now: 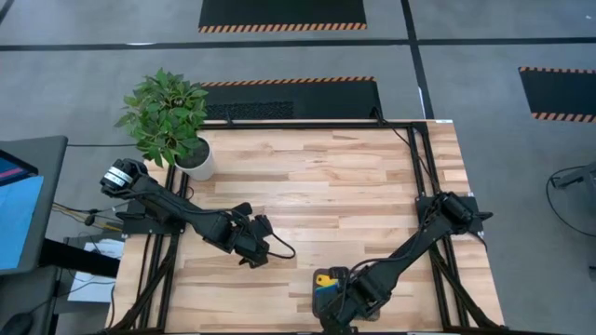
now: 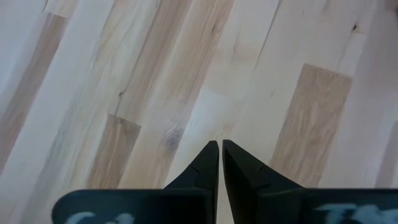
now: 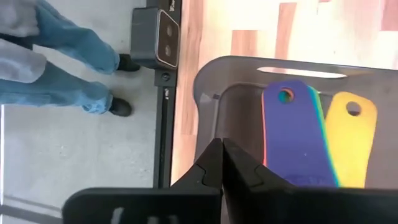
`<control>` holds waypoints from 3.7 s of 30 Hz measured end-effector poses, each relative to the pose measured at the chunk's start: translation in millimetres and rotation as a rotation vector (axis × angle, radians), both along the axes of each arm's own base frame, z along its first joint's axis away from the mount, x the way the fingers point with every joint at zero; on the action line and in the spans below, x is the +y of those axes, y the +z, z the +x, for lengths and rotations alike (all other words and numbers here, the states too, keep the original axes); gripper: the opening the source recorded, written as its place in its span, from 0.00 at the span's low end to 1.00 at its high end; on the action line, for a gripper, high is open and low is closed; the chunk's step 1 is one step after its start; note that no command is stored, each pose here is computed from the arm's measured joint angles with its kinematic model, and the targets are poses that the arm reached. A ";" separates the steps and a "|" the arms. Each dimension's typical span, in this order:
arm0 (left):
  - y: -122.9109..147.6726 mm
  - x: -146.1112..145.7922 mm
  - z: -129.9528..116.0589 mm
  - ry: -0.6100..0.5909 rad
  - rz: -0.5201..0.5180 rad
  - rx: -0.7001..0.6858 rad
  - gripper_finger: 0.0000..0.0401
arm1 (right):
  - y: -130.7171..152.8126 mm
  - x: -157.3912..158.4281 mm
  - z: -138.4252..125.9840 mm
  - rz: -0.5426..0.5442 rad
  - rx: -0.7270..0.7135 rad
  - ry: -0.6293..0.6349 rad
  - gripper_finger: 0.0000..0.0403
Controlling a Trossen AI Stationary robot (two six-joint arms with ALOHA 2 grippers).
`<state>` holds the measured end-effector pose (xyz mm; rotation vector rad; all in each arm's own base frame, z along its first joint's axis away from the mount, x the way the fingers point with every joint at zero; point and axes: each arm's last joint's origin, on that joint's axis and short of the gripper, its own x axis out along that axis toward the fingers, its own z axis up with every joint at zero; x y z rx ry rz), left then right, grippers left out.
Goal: Nest measuring cups in basket
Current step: Stack the dark blue measuring cup on top of the orange measuring cup in the black bin
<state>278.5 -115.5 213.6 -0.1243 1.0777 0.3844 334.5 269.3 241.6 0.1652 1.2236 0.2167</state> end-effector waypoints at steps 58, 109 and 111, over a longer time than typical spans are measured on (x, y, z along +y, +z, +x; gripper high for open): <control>-48.9 -81.1 60.8 -0.337 -0.017 -0.387 0.03 | -19.5 -2.6 18.2 0.032 -0.040 -0.007 0.08; -51.8 -87.3 76.1 -0.507 -0.191 -0.473 0.03 | -40.3 -10.4 20.3 -0.032 0.070 -0.059 0.04; -56.4 -87.7 77.1 -0.481 -0.178 -0.468 0.03 | -40.4 -10.5 20.3 -0.029 0.073 -0.070 0.06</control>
